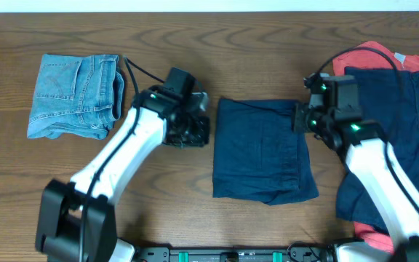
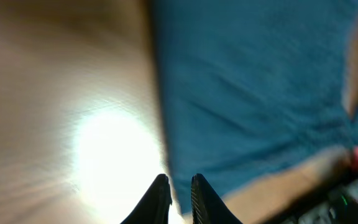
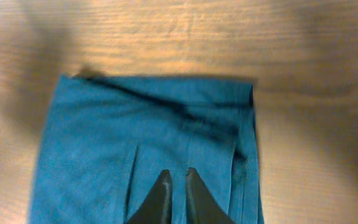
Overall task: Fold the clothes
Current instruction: 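Grasp the folded navy shorts' sides with both grippers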
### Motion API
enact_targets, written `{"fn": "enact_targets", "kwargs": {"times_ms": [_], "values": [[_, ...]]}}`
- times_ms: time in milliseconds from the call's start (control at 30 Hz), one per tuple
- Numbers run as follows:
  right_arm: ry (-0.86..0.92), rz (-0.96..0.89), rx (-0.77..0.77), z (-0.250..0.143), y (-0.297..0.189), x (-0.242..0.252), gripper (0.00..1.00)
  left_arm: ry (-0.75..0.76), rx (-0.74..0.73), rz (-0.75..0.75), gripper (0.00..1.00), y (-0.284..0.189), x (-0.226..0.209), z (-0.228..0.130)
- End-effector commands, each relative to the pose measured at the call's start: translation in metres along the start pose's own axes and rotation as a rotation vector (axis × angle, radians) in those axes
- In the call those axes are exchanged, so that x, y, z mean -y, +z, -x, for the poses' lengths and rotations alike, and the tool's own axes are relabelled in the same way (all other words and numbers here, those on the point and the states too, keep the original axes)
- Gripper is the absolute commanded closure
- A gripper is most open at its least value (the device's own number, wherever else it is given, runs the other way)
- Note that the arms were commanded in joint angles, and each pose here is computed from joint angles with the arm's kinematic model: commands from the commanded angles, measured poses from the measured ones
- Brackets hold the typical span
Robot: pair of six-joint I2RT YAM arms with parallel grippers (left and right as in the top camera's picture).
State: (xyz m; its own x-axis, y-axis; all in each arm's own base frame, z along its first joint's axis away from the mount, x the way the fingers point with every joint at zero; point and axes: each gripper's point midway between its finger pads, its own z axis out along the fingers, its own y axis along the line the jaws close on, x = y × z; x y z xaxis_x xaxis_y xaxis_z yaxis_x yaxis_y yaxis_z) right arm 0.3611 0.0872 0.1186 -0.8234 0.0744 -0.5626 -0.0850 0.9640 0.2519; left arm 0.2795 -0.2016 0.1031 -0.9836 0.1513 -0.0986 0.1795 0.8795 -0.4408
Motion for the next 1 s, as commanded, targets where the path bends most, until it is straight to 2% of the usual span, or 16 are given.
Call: {"fn": "enact_targets", "kwargs": {"times_ms": [0, 167, 333, 600, 667, 800, 967], "values": [[-0.016, -0.029, -0.041, -0.006, 0.031, 0.008, 0.94, 0.097, -0.038, -0.054, 0.85, 0.000, 0.032, -0.016], [-0.004, -0.050, -0.088, -0.018, 0.069, 0.021, 0.93, 0.036, -0.088, 0.050, 0.86, 0.035, 0.032, -0.041], [0.069, -0.130, -0.223, -0.055, 0.091, 0.052, 0.97, -0.089, -0.095, 0.064, 0.85, 0.077, 0.027, -0.059], [0.116, -0.186, -0.377, -0.091, 0.078, 0.069, 0.99, -0.337, -0.157, 0.135, 0.86, 0.119, -0.013, -0.083], [0.101, -0.182, -0.382, -0.090, 0.068, 0.065, 0.98, -0.353, -0.132, 0.148, 0.86, 0.123, -0.022, -0.075], [0.081, -0.160, -0.346, -0.079, 0.042, 0.052, 0.97, -0.376, 0.009, 0.199, 0.86, 0.117, -0.051, -0.038], [0.026, -0.039, -0.231, -0.051, 0.013, 0.020, 0.96, -0.217, 0.207, 0.187, 0.86, 0.089, -0.079, 0.033]]}}
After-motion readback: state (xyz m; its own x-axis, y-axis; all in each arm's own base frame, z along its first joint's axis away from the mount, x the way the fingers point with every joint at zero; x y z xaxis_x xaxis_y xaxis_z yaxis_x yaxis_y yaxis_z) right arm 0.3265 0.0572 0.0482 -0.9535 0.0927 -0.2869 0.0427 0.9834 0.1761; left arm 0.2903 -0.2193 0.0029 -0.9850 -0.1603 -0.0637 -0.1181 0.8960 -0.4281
